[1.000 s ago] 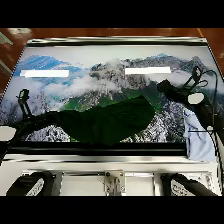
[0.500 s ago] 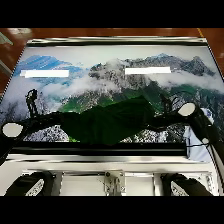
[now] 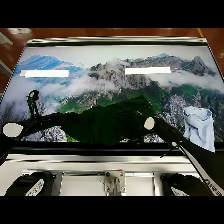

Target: Fold the shirts.

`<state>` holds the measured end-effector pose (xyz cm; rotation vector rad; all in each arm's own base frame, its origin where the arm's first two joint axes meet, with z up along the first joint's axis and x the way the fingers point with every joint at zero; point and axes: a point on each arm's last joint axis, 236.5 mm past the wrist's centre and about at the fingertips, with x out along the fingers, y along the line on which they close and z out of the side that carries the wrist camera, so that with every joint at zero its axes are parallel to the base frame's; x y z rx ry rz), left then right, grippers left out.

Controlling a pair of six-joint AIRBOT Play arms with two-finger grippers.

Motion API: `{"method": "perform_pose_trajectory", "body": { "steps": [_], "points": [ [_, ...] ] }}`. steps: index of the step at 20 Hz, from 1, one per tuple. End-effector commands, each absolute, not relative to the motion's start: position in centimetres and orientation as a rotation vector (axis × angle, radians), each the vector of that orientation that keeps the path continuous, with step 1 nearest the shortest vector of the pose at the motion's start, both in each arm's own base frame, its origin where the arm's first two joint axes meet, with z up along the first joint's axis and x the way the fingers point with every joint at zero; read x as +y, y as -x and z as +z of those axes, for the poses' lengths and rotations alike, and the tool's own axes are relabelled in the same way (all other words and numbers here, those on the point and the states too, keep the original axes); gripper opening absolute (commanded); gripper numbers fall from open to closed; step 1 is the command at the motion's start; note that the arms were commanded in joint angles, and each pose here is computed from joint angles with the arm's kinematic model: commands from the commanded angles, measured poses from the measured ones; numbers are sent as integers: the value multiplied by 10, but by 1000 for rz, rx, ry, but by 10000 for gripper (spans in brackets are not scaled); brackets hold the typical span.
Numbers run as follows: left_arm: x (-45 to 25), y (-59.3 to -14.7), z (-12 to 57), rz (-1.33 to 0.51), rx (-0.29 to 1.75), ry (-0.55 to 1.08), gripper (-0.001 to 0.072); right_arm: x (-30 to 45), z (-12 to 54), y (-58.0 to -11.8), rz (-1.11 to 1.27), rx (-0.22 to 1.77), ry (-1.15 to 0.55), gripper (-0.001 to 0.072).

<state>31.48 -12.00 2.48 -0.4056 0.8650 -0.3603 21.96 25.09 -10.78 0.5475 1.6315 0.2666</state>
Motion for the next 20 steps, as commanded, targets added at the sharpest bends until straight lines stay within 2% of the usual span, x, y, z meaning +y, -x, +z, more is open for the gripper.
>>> {"method": "perform_pose_trajectory", "body": {
  "steps": [1,2,4,6,8,9,11,14,16,18,20],
  "points": [
    [-120,-315,25,-361,866,405,37,278,-119,-231,219,1558,-638,683],
    [-120,-314,25,-362,866,405,37,281,-118,-237,205,1529,-660,675],
    [-120,-314,25,-366,864,396,37,282,-117,-247,173,1487,-704,613],
    [-120,-315,25,-385,853,353,37,281,-118,-250,147,1483,-728,601],
    [-120,-315,25,-395,846,328,38,281,-118,-249,146,1490,-727,78],
    [-119,-316,27,-394,842,329,38,282,-117,-249,150,1488,-731,52],
    [-118,-322,37,-393,820,321,37,284,-98,-253,219,1439,-703,52],
    [-103,-340,92,-386,710,200,37,274,-22,-269,433,1238,-570,52],
    [-82,-348,169,-355,567,121,37,241,72,-296,511,969,-488,51],
    [-56,-340,262,-295,386,72,37,177,206,-319,459,569,-467,51],
    [-32,-314,359,-207,182,50,37,110,322,-305,349,233,-498,51]
  ]
}}
